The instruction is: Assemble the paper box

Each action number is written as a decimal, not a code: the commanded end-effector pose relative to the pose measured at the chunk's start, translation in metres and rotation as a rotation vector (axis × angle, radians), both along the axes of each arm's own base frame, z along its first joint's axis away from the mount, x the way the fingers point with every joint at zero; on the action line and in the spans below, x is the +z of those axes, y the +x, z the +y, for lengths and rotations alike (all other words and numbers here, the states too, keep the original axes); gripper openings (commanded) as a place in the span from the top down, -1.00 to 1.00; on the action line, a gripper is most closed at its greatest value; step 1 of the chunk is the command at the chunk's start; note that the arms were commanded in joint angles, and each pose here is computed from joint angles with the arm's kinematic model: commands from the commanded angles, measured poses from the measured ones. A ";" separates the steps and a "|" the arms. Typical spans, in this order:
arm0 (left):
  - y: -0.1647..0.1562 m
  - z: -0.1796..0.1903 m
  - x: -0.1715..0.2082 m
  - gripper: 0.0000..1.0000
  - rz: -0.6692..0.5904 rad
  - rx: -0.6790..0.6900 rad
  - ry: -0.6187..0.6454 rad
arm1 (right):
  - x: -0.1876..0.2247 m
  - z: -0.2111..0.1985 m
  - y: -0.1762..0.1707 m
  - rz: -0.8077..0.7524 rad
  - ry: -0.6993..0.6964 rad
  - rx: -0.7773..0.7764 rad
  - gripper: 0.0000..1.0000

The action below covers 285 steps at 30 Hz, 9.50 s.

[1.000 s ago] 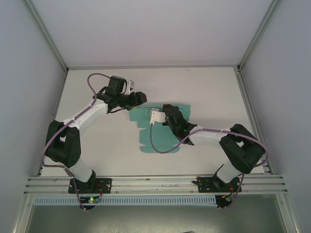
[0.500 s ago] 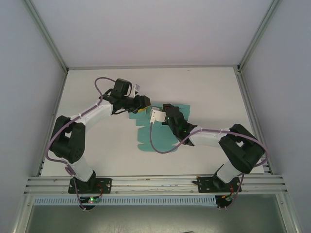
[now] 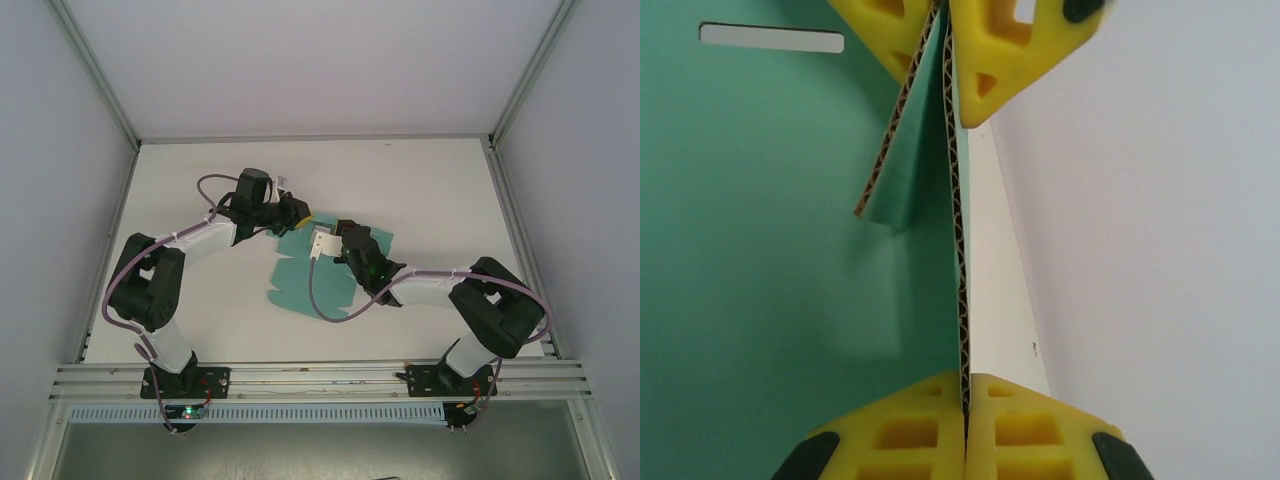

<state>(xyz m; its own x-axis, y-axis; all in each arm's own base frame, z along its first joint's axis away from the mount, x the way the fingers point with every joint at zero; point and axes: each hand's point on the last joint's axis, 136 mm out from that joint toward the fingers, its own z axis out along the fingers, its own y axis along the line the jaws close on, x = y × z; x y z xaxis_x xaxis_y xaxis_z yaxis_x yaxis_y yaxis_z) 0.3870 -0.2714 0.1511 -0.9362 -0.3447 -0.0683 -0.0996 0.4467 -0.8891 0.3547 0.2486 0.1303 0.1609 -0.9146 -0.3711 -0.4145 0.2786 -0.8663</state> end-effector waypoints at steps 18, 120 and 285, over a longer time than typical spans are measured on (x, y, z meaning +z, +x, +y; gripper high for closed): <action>-0.049 0.129 0.014 -0.99 -0.277 0.155 0.471 | 0.025 -0.035 -0.001 0.142 0.200 0.038 1.00; -0.061 0.047 -0.031 -0.49 -0.596 -0.255 0.684 | 0.037 -0.025 -0.009 0.400 0.469 0.004 1.00; -0.076 0.041 -0.059 1.00 -0.653 -0.685 0.788 | -0.004 -0.006 0.002 -0.098 -0.209 -0.010 1.00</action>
